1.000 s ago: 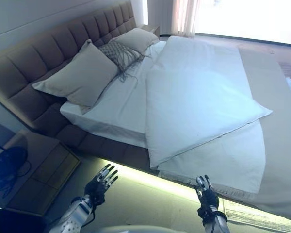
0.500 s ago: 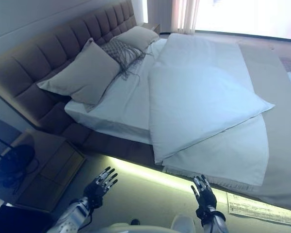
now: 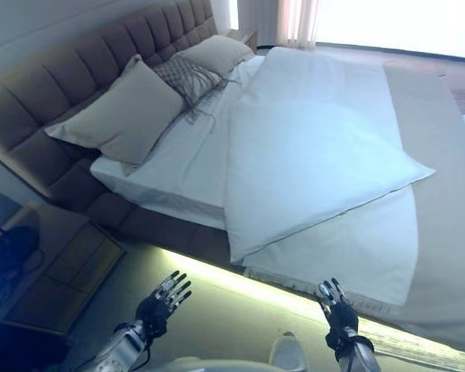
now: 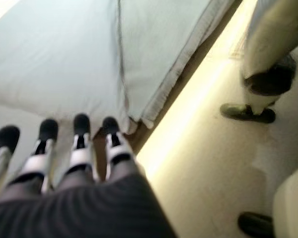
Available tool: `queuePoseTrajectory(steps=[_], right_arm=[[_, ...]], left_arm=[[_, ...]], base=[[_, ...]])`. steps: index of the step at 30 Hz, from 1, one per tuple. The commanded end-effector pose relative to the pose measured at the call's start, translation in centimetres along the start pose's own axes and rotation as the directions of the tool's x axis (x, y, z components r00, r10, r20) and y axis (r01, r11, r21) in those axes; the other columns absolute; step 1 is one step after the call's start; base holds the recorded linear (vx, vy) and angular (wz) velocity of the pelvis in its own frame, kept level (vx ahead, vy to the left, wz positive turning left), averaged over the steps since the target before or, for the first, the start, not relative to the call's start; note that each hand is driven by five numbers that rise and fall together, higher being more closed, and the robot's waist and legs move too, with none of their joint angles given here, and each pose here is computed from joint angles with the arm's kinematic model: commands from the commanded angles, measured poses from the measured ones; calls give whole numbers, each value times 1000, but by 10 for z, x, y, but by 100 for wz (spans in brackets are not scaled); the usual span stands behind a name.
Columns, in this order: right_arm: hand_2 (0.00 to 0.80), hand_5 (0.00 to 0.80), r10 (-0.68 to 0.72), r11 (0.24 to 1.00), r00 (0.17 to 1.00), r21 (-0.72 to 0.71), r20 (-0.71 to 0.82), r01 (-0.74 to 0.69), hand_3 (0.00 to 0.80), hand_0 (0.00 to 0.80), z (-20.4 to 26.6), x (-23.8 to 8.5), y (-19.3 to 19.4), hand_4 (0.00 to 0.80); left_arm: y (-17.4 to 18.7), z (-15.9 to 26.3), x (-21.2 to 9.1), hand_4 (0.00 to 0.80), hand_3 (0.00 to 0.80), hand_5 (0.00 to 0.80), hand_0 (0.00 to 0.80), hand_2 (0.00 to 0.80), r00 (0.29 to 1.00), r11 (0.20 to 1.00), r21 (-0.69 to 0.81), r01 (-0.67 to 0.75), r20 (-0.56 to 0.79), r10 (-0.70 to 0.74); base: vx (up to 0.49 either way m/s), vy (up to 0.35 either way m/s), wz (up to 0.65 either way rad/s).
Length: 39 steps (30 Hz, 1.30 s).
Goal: Make the bed neatly
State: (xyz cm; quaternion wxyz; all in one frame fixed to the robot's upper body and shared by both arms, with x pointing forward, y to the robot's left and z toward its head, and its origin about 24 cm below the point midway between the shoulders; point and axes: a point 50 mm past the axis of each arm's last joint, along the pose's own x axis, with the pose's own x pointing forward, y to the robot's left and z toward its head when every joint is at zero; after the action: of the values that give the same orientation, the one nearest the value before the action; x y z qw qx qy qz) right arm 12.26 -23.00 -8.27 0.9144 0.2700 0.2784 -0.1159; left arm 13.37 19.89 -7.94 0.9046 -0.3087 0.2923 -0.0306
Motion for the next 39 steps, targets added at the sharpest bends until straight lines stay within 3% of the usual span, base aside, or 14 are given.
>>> queuePoseTrajectory(steps=[1, 8, 15, 24, 27, 33, 39], right_arm=[[0, 0, 122, 991, 991, -59, 52, -119, 0, 0, 17, -1, 13, 0], [0, 0, 2, 1000, 995, 1, 100, -2, 0, 0, 19, 0, -5, 0], [0, 0, 34, 999, 995, -8, 90, -34, 0, 0, 15, -7, 4, 0], [0, 0, 27, 998, 998, 54, 51, -29, 0, 0, -4, 1, 15, 0], [0, 0, 9, 990, 1000, 138, 26, -13, 0, 0, -13, 1, 19, 0], [0, 0, 57, 995, 996, 79, 61, -62, 0, 0, -14, 7, 44, 0], [0, 0, 66, 993, 993, 89, 96, -75, 0, 0, 0, 13, 38, 0]], left_arm=[[-8, 28, -1, 0, 0, 0, 0, 0, 989, 997, 27, 78, 121, -80], [-31, 18, 22, 0, 0, 0, 0, 0, 983, 984, 30, 177, 40, -178], [-36, 20, 25, 0, 0, 0, 0, 0, 985, 986, 25, 168, 46, -169], [-25, 13, 21, 0, 0, 0, 0, 0, 991, 989, 77, 129, 8, -130], [-23, 22, 23, 0, 0, 0, 0, 0, 993, 988, 110, 109, 25, -112], [-20, 37, 28, 0, 0, 0, 0, 0, 993, 982, 169, 87, 60, -99], [-22, 50, 30, 0, 0, 0, 0, 0, 989, 985, 153, 82, 110, -99]], base=[[310, -354, -7], [229, -174, 50], [314, 77, 26], [509, 150, -47], [448, 260, -68], [346, 267, -31], [244, -55, -28]])
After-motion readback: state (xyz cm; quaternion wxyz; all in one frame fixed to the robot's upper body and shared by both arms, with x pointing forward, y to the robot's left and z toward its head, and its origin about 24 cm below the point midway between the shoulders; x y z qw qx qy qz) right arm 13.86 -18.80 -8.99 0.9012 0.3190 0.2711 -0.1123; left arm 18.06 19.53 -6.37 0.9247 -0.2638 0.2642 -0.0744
